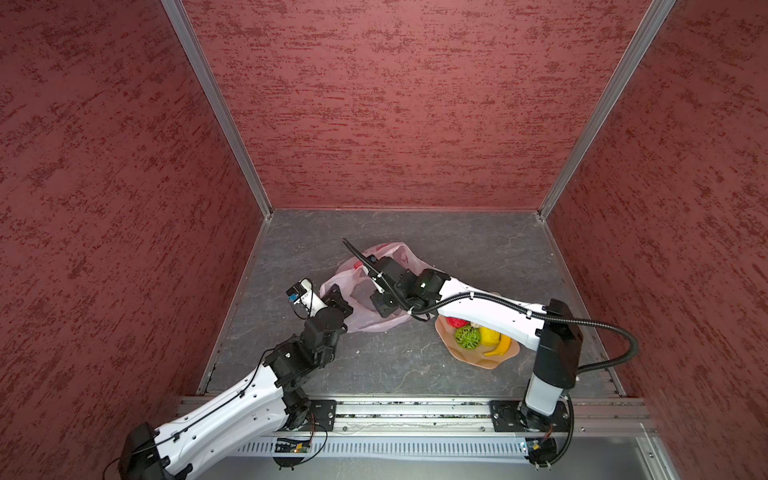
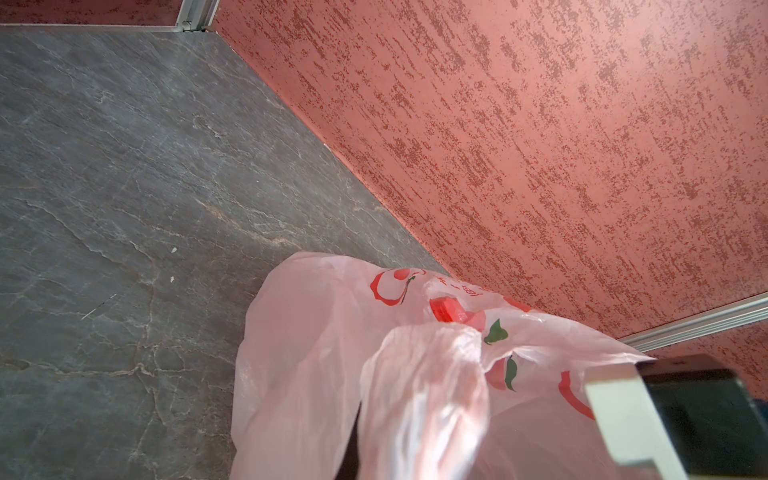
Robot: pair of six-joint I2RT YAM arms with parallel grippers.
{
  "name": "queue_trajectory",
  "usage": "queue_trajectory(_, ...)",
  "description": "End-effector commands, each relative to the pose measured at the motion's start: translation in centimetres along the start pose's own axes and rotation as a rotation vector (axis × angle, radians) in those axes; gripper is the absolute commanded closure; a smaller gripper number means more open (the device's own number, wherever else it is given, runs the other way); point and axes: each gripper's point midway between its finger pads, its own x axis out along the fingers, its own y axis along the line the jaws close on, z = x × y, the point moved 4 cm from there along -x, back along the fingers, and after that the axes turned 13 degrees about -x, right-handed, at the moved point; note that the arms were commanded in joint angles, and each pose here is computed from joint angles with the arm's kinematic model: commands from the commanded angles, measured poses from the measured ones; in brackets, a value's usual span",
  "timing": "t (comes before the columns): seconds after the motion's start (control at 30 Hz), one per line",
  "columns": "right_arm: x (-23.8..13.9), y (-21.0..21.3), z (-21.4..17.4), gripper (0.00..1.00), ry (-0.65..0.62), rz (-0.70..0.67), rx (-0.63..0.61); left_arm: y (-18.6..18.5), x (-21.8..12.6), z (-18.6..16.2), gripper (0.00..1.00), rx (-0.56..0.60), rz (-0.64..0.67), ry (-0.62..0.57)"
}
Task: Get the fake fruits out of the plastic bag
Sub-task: 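Lower the right gripper into the bag toward the small yellow fruit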
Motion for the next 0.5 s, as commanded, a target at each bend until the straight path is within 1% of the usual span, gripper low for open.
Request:
queue_trajectory(0.0, 1.1, 0.1, -0.2, 0.87, -0.004, 0.03, -0.011, -1.0, -0.3, 0.7, 1.0, 0.001, -0.014, -0.018)
queue_trajectory(0.13, 2.4, -0.2, -1.6, 0.88, 0.044, 0.033, -0.022, -1.4, -0.4, 0.9, 1.0, -0.001, -0.026, -0.022)
queue_trajectory(0.27, 3.7, -1.6, -2.3, 0.87, 0.082, -0.002, 0.003, -1.8, -0.4, 0.9, 1.0, 0.001, -0.038, -0.012)
queue_trajectory(0.47, 4.6, -4.0, -1.5, 0.81, 0.051, -0.107, 0.089, -1.5, -0.5, 0.2, 1.0, -0.015, -0.048, 0.035)
